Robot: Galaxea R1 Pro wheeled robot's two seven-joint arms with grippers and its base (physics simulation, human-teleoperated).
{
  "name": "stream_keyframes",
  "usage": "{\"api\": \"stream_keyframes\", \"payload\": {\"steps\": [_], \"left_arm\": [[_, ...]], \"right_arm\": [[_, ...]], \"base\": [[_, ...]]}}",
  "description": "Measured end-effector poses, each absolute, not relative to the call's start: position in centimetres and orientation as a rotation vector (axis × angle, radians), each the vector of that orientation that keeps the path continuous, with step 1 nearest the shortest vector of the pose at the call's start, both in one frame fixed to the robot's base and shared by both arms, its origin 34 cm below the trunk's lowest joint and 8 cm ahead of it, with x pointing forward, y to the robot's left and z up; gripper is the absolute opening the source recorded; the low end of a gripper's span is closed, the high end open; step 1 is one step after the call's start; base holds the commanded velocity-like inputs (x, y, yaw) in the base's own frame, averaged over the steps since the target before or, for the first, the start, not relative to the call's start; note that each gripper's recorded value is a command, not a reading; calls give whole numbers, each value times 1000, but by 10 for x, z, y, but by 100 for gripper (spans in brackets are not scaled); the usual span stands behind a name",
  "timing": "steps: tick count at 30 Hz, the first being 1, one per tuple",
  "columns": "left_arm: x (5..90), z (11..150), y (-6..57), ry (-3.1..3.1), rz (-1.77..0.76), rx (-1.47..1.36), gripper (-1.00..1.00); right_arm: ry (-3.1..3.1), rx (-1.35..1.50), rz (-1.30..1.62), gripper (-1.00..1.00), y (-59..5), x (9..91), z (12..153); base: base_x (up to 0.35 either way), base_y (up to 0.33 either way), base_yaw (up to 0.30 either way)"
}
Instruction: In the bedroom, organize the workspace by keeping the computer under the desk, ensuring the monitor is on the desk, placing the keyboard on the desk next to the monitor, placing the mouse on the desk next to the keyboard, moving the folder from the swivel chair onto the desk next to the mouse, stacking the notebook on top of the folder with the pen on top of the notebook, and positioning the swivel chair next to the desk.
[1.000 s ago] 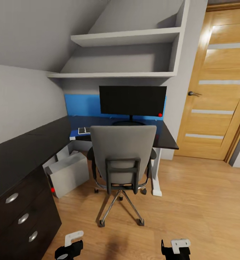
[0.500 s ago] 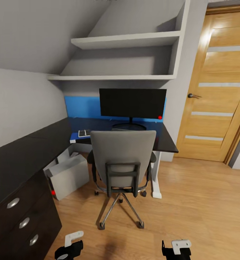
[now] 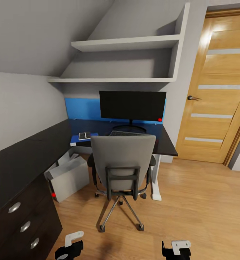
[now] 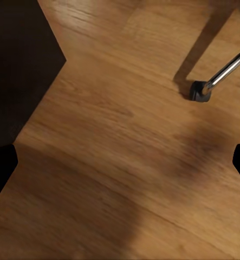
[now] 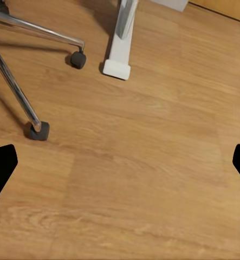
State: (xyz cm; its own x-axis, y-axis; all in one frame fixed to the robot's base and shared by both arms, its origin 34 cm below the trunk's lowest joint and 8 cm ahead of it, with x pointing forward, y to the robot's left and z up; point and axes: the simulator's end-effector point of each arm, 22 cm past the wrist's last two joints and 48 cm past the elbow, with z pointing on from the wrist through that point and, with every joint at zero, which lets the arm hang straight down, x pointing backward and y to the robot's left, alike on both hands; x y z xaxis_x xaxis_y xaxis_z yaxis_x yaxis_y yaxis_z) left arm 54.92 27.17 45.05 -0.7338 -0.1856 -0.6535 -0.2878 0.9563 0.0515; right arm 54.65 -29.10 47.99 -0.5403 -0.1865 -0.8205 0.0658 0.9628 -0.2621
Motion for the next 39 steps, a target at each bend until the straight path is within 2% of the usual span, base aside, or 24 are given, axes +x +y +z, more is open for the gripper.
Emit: {"api": "stream_keyframes", "payload": {"steps": [11,18,20,25,39], "left_arm": [[547,467,270,2448,193,-326,100],[522,466,272,2487,203,-329,100],[484,451,276,2535,221,-334,100],[461,449,277,2567,230,-327,100],[441,466,276,2603,238,-324,100]], "right_arm": [[2140,-90,-318,100,-288,538,494],[2141,-90,-317,100,-288,539,507],[2141,-90,-317,100,-288,540,511],[2141,-90,-317,100,-288,541,520],[2143,-91,-317,100,-288,542,545]], "base": [[0,0,0],[0,0,0],[0,0,0],[0,0,0],[0,0,0]]}}
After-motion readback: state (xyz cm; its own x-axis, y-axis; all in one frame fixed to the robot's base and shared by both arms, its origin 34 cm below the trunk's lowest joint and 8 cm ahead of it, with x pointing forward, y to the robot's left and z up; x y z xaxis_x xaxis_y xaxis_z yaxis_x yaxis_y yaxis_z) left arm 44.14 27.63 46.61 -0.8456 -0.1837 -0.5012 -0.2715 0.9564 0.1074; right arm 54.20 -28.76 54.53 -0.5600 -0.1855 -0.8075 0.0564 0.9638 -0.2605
